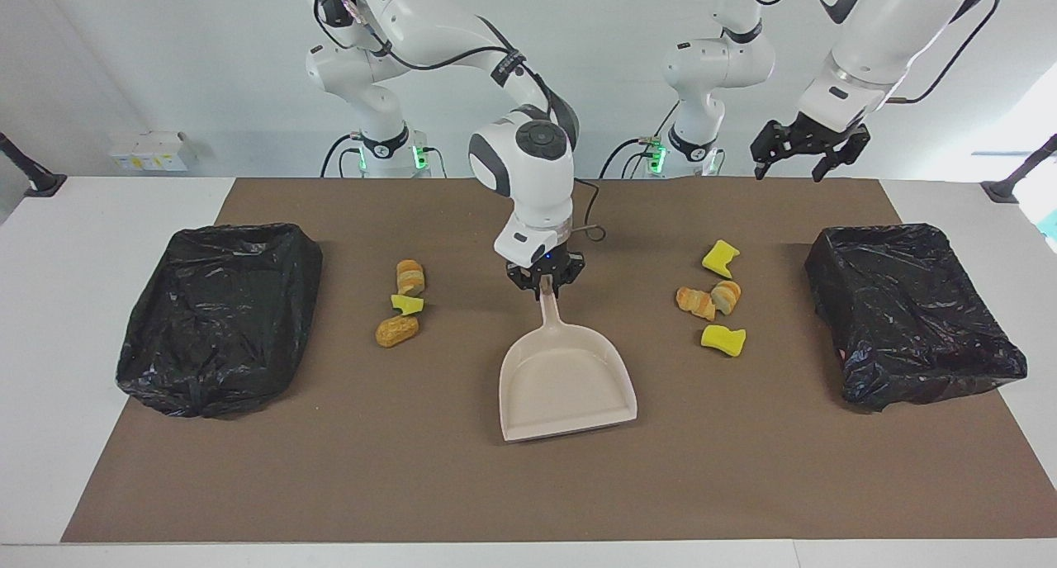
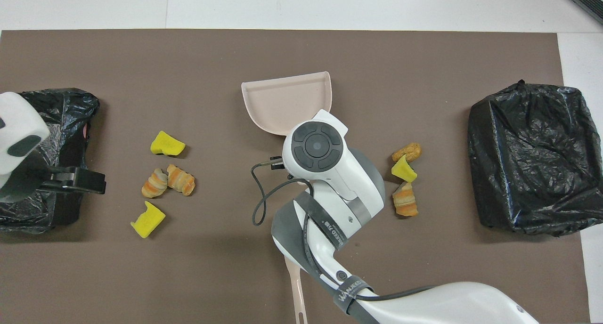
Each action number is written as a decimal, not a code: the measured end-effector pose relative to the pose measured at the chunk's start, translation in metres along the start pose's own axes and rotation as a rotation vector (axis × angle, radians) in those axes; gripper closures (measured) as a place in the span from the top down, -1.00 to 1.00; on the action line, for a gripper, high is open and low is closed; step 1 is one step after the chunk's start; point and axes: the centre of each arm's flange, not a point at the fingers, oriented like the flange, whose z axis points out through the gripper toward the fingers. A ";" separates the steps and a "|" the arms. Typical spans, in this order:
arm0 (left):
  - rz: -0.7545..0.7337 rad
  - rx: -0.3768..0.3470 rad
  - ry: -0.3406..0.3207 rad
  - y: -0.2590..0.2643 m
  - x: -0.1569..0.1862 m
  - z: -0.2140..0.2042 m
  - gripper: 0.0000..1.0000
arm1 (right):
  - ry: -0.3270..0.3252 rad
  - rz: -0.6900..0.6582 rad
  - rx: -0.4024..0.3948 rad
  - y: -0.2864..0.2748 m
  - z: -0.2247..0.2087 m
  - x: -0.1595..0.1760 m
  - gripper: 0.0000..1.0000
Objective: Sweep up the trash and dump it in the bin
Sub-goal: 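Drag the dustpan beside the trash pile while the left gripper grasps the brush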
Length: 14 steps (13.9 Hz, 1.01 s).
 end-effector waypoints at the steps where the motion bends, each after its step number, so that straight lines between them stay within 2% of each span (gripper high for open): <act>1: 0.028 0.006 -0.020 0.014 -0.007 0.010 1.00 | 0.009 -0.033 -0.002 0.011 -0.012 0.004 -0.37; 4: 0.095 0.036 -0.066 0.074 -0.036 0.048 1.00 | -0.018 -0.144 -0.006 0.054 -0.038 0.013 -0.37; 6: 0.095 0.041 -0.044 0.118 -0.050 0.071 1.00 | -0.048 -0.237 -0.012 0.089 -0.051 0.017 -0.37; 10: 0.039 -0.006 0.024 0.207 -0.074 0.117 1.00 | -0.120 -0.460 -0.016 0.155 -0.066 0.022 -0.37; 14: 0.022 -0.004 0.018 0.297 -0.098 0.191 1.00 | -0.225 -0.670 0.015 0.206 -0.064 0.017 -0.37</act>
